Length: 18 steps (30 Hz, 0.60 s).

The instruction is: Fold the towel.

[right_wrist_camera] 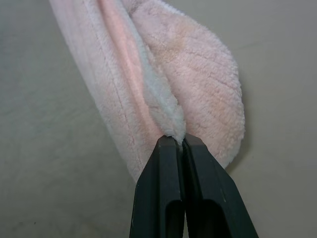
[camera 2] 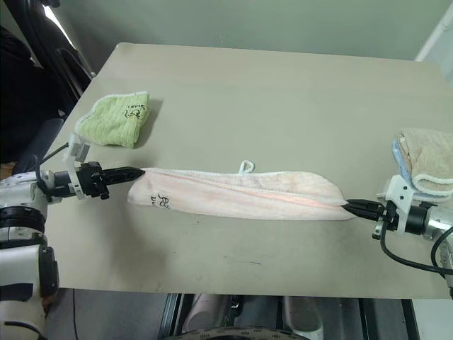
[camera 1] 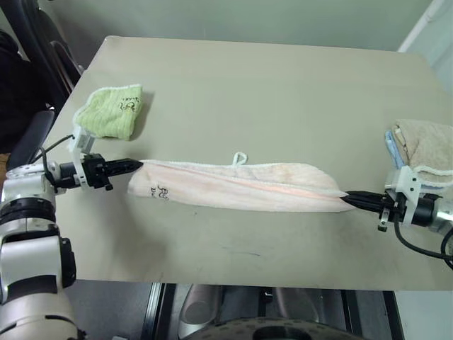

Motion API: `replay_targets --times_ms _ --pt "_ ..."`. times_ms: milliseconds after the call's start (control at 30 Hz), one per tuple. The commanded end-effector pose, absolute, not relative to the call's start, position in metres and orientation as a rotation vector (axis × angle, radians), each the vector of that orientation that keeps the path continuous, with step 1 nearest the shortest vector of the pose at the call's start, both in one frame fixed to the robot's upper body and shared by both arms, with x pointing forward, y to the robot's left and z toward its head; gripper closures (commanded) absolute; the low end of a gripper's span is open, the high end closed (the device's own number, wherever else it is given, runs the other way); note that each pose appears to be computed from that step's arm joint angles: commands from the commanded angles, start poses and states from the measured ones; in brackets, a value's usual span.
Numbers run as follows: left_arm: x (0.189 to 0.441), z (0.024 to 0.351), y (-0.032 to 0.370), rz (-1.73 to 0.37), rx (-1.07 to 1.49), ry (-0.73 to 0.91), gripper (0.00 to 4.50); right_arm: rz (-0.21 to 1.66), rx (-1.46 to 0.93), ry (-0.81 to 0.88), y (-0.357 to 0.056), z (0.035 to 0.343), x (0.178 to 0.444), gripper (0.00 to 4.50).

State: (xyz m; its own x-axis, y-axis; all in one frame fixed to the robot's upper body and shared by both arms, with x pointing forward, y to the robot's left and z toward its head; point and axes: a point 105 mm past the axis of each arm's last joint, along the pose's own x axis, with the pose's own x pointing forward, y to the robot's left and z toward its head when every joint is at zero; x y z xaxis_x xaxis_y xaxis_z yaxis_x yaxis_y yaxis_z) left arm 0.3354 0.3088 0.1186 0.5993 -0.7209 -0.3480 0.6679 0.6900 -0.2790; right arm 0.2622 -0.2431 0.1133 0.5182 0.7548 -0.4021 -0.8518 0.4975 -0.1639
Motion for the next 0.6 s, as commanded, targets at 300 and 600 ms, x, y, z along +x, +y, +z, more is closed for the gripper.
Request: replay_targets --times_ms 300,600 --pt "0.336 0.134 0.312 -0.805 -0.109 0.4 4.48 0.944 -0.36 0.209 -0.245 0.139 0.296 4.5" --pt "0.332 0.129 0.316 -0.791 -0.108 0.416 4.48 0.929 -0.413 0.241 -0.245 0.131 0.323 4.5"
